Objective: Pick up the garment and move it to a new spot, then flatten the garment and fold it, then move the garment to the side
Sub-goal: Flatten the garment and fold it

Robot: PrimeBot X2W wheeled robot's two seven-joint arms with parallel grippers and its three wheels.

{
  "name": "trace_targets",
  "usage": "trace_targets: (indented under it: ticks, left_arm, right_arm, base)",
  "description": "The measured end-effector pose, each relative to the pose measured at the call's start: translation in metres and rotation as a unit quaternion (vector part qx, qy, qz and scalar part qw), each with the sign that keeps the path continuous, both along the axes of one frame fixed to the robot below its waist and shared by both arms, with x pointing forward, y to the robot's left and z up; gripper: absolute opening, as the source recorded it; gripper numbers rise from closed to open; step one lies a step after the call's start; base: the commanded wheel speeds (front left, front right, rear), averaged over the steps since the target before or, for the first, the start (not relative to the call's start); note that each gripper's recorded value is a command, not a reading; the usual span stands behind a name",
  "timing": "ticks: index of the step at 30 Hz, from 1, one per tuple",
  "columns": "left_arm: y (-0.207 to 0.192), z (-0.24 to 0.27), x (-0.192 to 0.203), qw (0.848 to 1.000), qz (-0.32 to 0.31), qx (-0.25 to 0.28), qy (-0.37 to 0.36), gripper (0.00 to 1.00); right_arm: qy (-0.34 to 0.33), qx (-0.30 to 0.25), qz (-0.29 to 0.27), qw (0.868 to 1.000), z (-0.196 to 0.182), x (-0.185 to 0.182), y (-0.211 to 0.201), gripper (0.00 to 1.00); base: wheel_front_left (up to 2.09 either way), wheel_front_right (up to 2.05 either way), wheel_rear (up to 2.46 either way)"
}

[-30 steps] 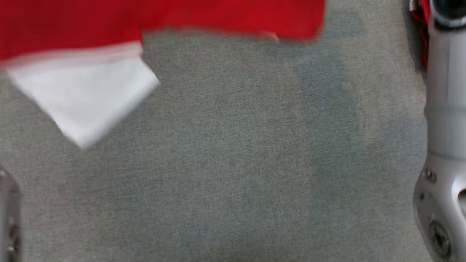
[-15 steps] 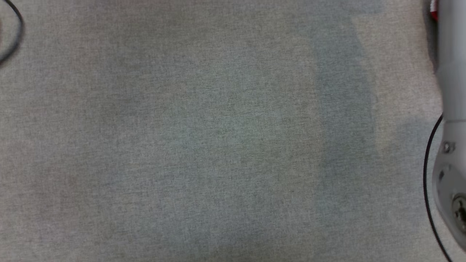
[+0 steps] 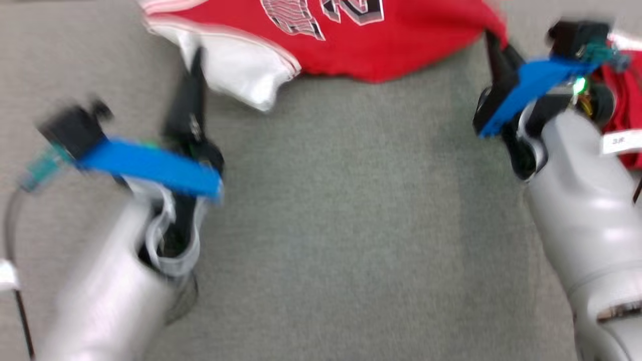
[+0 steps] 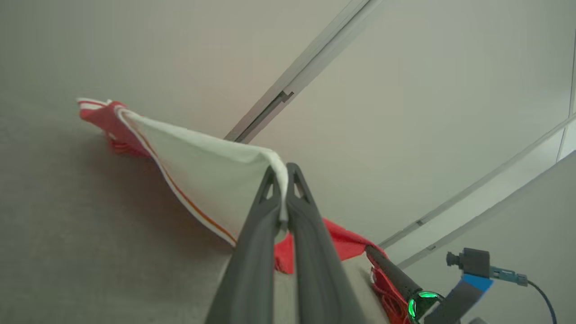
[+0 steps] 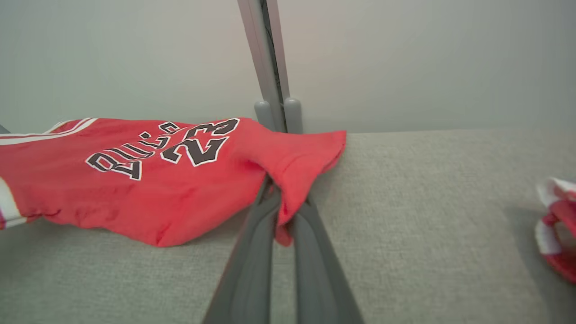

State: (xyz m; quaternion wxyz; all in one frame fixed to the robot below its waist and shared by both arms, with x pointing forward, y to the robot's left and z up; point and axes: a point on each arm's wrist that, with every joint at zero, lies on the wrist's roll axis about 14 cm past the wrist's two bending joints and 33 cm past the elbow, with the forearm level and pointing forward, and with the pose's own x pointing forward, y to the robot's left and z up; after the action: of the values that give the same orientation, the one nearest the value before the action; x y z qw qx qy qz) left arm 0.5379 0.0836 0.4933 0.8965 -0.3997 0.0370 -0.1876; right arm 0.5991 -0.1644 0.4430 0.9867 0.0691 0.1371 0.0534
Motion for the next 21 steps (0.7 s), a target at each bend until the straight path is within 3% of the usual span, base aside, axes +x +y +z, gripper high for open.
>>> trace_targets:
  ticks: [7,13,21]
  left_arm:
    - [0.005,-0.044,-0.111,0.992,-0.047,0.037,0.112,0.0]
    - [0.011,-0.044,-0.162,0.987,-0.055,-0.001,0.154,0.0]
    - [0.018,-0.064,-0.219,0.972,-0.072,-0.002,0.224,0.0]
  right_arm:
    - [0.013,-0.034,0.025,0.999,-0.002,-0.066,-0.003,0.0]
    - [0.045,-0.042,0.005,0.998,-0.017,-0.116,-0.028,0.0]
    - [0.128,-0.04,-0.029,0.991,-0.057,-0.168,-0.055,0.0]
  base:
    - [0.0,0.0,0.0]
    - [0.0,0.0,0.0]
    - [0.0,0.0,0.0]
